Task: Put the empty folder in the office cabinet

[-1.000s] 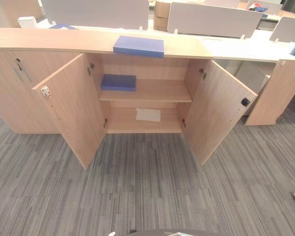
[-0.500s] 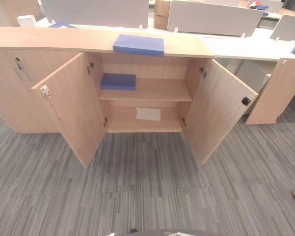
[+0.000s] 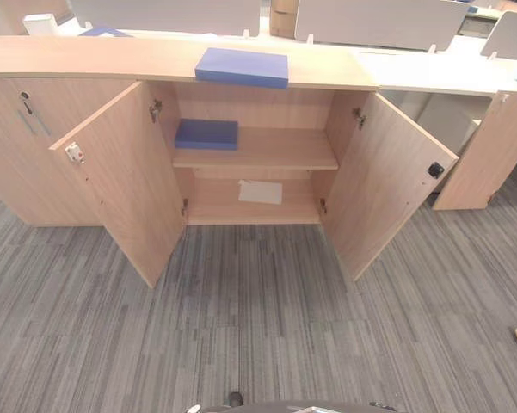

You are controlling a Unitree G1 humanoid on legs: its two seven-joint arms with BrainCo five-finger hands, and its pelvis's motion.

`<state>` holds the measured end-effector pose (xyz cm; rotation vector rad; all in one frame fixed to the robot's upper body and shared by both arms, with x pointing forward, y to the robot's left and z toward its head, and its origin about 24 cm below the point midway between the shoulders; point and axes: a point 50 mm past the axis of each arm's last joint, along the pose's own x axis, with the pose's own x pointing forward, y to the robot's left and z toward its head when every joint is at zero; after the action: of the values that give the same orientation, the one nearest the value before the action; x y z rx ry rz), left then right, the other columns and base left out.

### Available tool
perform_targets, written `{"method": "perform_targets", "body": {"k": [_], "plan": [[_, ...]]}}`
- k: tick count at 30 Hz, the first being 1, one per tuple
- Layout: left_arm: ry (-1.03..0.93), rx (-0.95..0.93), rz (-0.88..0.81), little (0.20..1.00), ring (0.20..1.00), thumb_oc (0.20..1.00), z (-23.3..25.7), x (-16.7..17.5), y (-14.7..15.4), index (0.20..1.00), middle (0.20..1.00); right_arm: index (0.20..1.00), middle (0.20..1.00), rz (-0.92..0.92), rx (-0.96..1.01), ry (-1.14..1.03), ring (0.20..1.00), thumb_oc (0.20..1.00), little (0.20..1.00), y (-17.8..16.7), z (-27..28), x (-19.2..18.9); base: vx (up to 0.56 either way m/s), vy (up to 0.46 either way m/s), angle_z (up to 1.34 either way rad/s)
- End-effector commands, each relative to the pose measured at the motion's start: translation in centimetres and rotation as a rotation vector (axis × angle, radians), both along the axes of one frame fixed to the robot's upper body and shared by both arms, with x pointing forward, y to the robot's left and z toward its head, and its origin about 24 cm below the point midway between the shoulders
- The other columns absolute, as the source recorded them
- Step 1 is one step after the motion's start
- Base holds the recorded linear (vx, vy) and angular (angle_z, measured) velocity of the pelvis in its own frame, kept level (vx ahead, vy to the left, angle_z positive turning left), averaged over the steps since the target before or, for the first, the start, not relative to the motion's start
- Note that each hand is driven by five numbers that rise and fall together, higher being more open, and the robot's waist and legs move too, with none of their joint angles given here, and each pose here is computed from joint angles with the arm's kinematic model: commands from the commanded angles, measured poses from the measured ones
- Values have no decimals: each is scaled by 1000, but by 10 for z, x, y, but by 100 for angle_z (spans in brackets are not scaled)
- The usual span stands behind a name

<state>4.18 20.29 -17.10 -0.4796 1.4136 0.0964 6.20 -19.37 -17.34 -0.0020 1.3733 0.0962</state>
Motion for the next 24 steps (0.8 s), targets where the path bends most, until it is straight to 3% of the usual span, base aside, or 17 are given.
{"method": "perform_targets", "body": {"k": [1,4,8,18,24], "plan": [[-6,0,-16,1000,1000,1000,-1,8,-8,1000,1000,1000,1000,68,-92,-14,1000,1000,1000,-30,6,14,22,-63,1],[-42,12,1,1000,1000,1000,-1,17,-9,1000,1000,1000,1000,132,-96,-28,1000,1000,1000,-31,8,19,-10,-64,0],[-79,22,22,1000,1000,1000,2,34,-11,1000,1000,1000,1000,74,-112,-67,1000,1000,1000,-37,12,31,-90,-109,6],[44,97,-28,1000,1000,1000,-5,-9,-4,1000,1000,1000,1000,26,-129,-39,1000,1000,1000,-51,12,20,252,44,2],[62,134,-81,1000,1000,1000,-5,-11,0,1000,1000,1000,1000,-20,-174,-60,1000,1000,1000,-50,11,18,425,153,-65]]}}
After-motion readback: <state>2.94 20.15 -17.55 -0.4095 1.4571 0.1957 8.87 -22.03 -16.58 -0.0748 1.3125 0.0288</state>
